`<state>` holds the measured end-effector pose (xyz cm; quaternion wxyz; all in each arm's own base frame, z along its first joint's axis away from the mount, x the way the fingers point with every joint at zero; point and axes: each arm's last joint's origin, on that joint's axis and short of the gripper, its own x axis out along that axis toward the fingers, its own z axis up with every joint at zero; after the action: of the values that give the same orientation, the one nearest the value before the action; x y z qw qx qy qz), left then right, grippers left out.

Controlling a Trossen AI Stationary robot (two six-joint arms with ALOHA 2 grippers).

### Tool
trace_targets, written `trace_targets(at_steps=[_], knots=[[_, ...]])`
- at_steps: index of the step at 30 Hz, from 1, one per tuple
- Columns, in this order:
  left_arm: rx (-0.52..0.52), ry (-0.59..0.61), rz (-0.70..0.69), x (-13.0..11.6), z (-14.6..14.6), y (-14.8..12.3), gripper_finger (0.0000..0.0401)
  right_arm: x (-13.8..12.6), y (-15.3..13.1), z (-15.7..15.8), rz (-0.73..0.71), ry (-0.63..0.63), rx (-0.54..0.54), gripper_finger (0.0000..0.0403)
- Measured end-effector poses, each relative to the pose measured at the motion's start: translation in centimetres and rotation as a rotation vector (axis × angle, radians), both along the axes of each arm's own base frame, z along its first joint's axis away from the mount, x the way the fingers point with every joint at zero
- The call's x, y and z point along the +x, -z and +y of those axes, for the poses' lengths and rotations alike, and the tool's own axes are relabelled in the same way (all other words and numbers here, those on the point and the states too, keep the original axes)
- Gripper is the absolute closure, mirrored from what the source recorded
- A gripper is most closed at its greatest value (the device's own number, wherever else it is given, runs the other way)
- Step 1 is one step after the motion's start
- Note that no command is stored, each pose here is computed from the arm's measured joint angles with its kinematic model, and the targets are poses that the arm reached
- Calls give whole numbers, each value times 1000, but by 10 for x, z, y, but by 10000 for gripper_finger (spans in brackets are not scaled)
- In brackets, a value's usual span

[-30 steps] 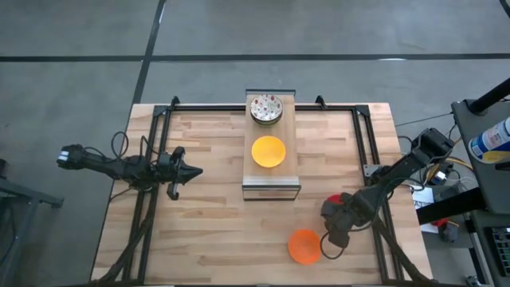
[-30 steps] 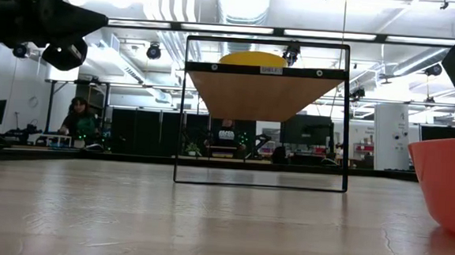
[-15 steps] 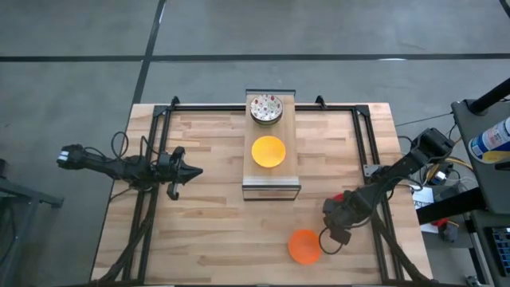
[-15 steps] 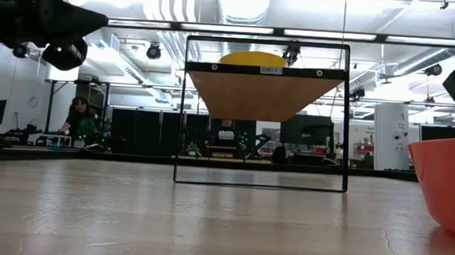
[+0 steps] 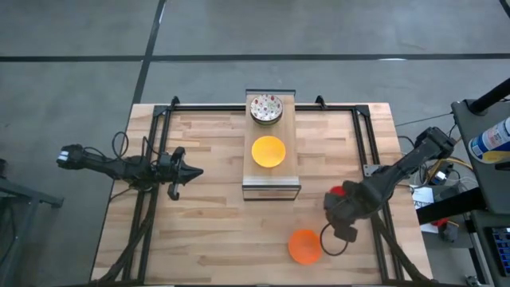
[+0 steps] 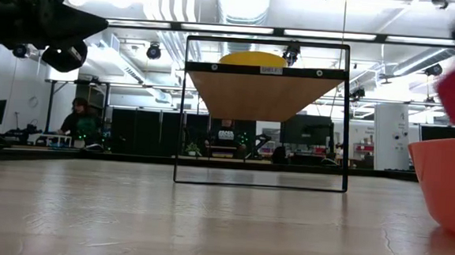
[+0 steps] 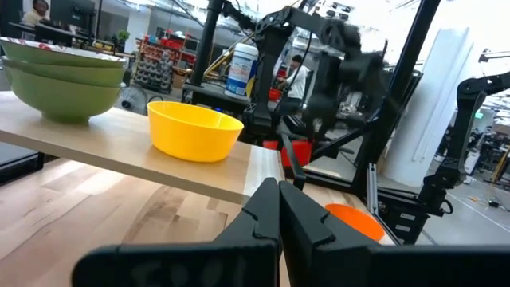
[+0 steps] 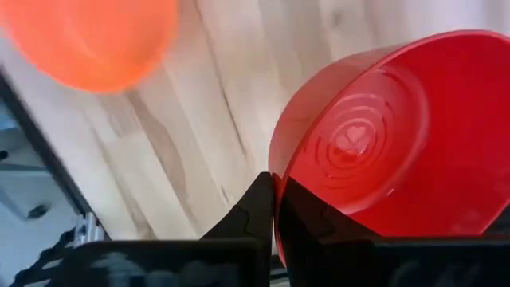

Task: Pick & Place Mini bowls
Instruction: Stack the red bowl on top of the yellow bowl on the shelf

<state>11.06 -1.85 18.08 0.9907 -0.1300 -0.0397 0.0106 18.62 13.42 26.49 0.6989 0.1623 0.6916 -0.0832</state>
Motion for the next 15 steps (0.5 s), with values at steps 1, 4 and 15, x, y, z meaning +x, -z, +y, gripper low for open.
trace_targets(at_steps=[1,4,15], knots=[[0,0,0,0,0,0,398,2,-11,0,-31,-27,-10,395],[1,-1,7,0,0,1,398,7,-41,-5,-118,-119,-55,395],[0,0,6,0,0,1,398,27,-107,-44,-335,-414,-242,394]])
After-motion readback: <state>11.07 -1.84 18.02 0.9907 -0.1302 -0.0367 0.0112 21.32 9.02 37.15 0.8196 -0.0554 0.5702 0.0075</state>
